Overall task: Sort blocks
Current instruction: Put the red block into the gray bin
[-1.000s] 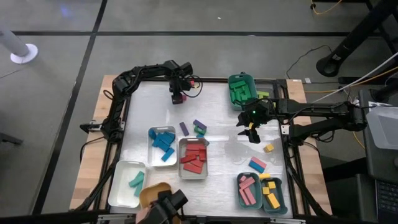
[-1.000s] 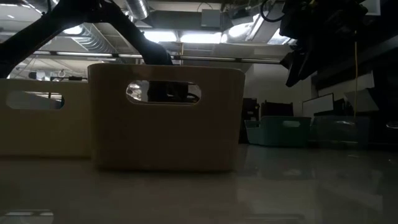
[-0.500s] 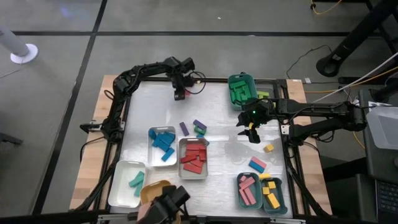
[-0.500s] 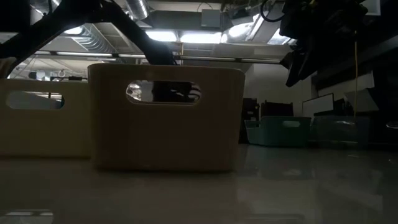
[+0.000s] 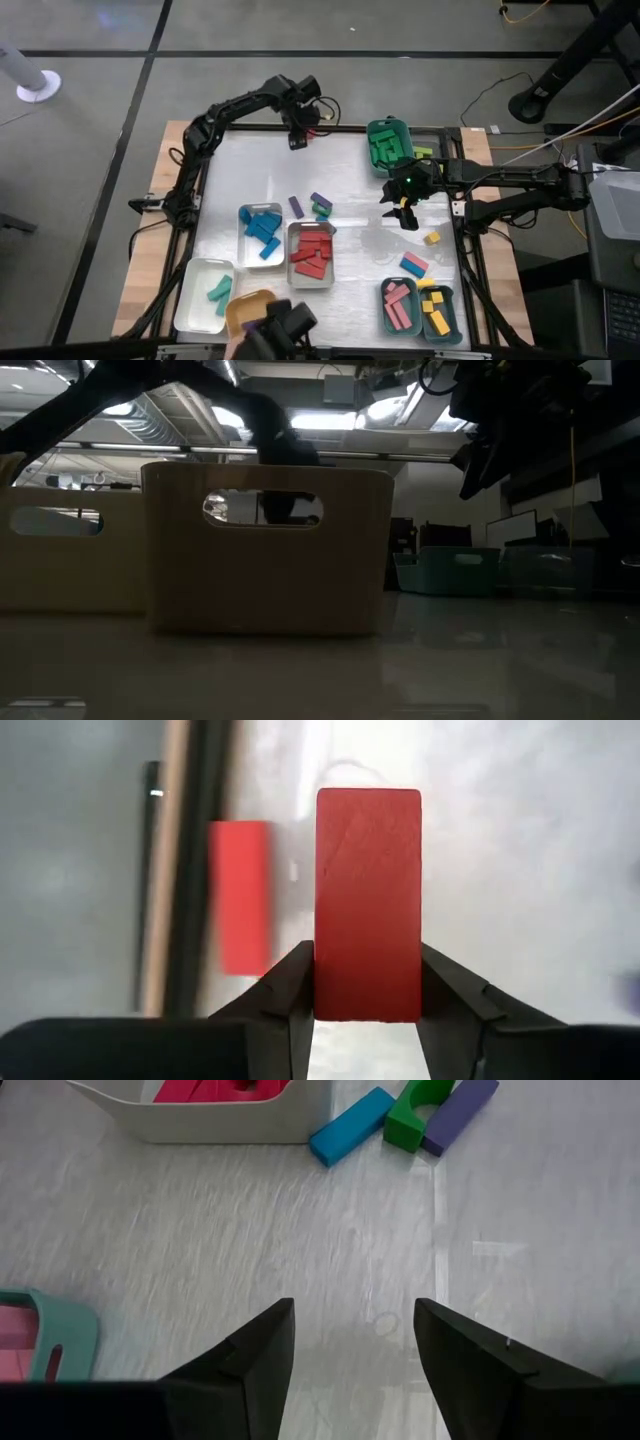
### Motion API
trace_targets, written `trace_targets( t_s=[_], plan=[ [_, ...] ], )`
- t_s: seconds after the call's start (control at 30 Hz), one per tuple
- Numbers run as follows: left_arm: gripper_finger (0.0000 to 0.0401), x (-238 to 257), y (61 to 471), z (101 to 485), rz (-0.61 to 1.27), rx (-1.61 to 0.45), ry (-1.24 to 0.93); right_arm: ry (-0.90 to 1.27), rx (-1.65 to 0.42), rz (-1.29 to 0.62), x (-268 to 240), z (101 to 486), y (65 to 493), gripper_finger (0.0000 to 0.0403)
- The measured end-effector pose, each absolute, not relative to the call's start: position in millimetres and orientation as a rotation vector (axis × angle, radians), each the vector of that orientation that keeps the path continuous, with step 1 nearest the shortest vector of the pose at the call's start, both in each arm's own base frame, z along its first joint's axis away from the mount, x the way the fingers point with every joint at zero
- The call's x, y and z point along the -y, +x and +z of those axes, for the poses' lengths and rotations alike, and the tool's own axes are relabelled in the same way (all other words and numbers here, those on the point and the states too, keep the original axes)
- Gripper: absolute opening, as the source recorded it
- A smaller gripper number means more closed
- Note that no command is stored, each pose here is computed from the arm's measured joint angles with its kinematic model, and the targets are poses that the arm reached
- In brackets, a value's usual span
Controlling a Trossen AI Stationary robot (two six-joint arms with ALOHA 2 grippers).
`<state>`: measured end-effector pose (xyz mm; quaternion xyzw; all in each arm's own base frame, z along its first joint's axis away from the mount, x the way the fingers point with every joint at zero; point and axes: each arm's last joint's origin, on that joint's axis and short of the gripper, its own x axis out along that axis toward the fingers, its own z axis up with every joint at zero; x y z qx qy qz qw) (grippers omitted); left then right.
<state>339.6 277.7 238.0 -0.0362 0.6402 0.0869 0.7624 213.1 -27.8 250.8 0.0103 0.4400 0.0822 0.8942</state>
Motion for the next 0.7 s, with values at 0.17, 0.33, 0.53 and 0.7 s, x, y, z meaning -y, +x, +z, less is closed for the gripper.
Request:
trace_targets(
  t_s=[0.17,0.33,0.53,0.7],
  plan=[
    [0.0121,-237.4,351.6,263.6,0.094,-1.414,-0.296,0.021,-0.913,0.171,27.8,250.8,213.1,0.0207],
    [0.0122,-171.3,370.8,264.4,-0.035,-1.556,-0.4,0.021,-0.913,0.17,27.8,250.7,213.1,0.0207],
    [0.0123,-79.2,400.0,263.5,-0.255,-1.584,-0.233,0.021,-0.913,0.171,27.8,250.7,213.1,0.0207],
    [0.0124,-12.4,408.3,263.3,-0.373,-1.602,-0.098,0.021,-0.913,0.17,27.8,250.7,213.1,0.0207]
  ],
)
